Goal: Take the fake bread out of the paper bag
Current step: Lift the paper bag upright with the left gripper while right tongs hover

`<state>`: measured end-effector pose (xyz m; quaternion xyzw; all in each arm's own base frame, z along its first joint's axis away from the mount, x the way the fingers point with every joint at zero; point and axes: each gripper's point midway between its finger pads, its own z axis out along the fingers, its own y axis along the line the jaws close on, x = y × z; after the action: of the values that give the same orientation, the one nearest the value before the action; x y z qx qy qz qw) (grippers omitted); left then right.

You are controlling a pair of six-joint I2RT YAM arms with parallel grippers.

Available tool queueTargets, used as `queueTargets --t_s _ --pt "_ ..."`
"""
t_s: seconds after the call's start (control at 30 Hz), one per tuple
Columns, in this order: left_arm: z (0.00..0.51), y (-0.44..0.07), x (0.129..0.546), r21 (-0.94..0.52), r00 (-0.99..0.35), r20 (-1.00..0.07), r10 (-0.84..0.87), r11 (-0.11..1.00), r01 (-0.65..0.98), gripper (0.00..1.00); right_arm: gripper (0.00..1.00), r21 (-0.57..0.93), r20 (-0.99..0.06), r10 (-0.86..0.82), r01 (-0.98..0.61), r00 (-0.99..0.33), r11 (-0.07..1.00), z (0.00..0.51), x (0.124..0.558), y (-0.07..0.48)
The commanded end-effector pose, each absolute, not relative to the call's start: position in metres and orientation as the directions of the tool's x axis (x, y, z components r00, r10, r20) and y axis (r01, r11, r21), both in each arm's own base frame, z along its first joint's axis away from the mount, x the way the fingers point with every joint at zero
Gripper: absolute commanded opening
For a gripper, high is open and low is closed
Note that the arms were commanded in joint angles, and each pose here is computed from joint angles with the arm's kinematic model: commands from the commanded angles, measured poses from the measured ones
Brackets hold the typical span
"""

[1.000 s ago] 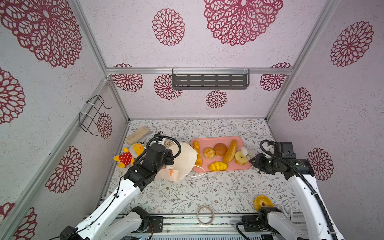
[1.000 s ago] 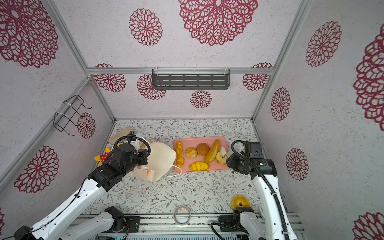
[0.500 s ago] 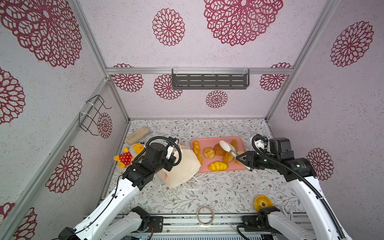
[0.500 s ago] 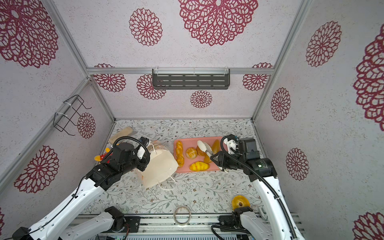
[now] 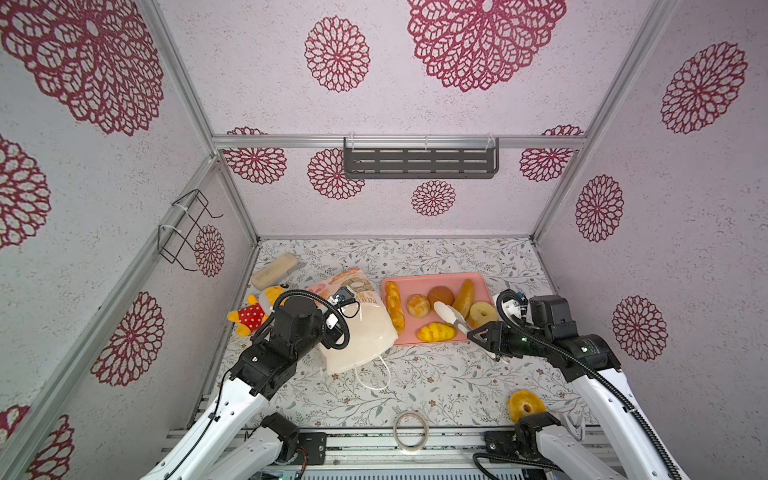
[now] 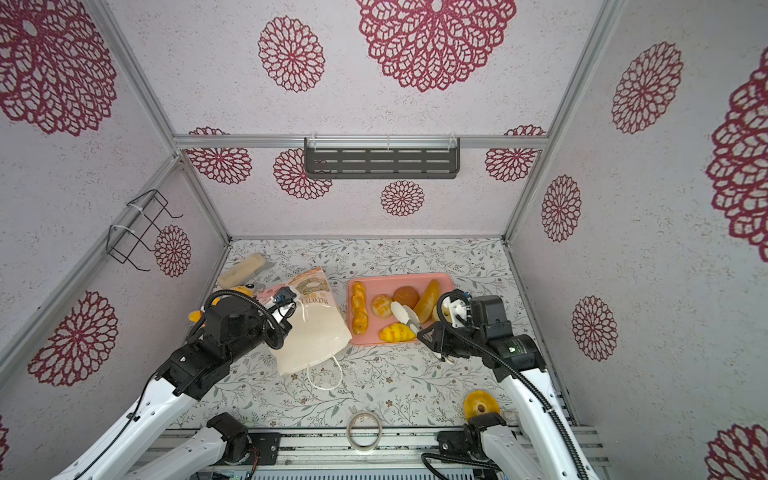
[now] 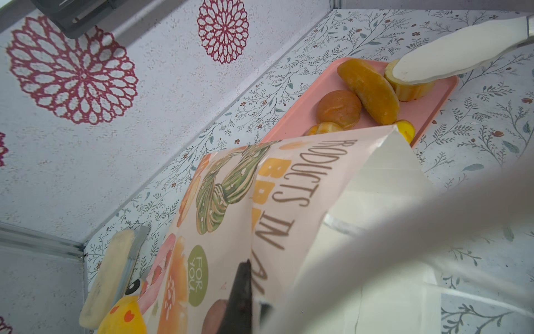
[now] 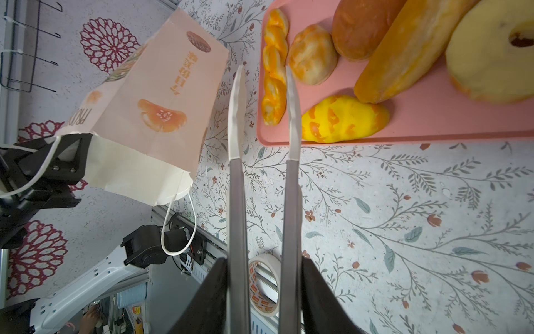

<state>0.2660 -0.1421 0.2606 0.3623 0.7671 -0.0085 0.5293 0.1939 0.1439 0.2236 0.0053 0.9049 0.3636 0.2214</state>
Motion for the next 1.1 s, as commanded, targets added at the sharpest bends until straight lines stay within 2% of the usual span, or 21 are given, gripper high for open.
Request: queueTargets --t_s 0.0,0.1,0.2,0.3,0.37,0.47,0.6,0.7,0.83,1.07 --pt "0.284 -0.136 0.278 0.37 -0.144 -0.859 0.491 0.79 0.488 0.0 0.41 0.652 -0.475 0.192 -0.196 -0.859 0.733 0.244 0.202 0.143" --pt "0.302 -0.123 0.295 0.268 -0.226 -0.904 0.363 0.892 0.363 0.0 0.4 0.636 -0.49 0.221 -0.173 -0.843 0.752 0.248 0.209 0.138" --pt "0.328 -0.109 0.314 0.1 -0.335 -0.928 0.165 0.974 0.203 0.0 0.38 0.618 -0.509 0.25 -0.148 -0.824 0.772 0.255 0.218 0.132" --pt "0.344 -0.086 0.333 -0.065 -0.416 -0.906 -0.081 0.997 -0.052 0.0 0.38 0.609 -0.527 0.276 -0.131 -0.804 0.782 0.264 0.226 0.127" --pt "0.346 -0.088 0.341 -0.141 -0.456 -0.874 -0.169 0.985 -0.095 0.0 0.38 0.605 -0.53 0.283 -0.123 -0.799 0.787 0.268 0.231 0.126" --pt "0.352 -0.096 0.349 -0.309 -0.444 -0.828 -0.342 0.94 -0.147 0.0 0.38 0.602 -0.537 0.288 -0.121 -0.793 0.79 0.275 0.236 0.125" --pt "0.36 -0.098 0.354 -0.541 -0.368 -0.738 -0.566 0.822 -0.179 0.0 0.38 0.587 -0.544 0.283 -0.118 -0.79 0.801 0.281 0.24 0.124" --pt "0.361 -0.087 0.358 -0.652 -0.301 -0.667 -0.681 0.73 -0.206 0.0 0.38 0.562 -0.55 0.27 -0.111 -0.791 0.82 0.28 0.242 0.12" --pt "0.342 -0.073 0.366 -0.721 -0.267 -0.591 -0.761 0.647 -0.248 0.0 0.38 0.545 -0.562 0.27 -0.104 -0.782 0.832 0.274 0.245 0.117" --pt "0.318 -0.062 0.378 -0.811 -0.238 -0.479 -0.845 0.53 -0.248 0.0 0.38 0.539 -0.523 0.271 -0.067 -0.808 0.84 0.251 0.24 0.114"
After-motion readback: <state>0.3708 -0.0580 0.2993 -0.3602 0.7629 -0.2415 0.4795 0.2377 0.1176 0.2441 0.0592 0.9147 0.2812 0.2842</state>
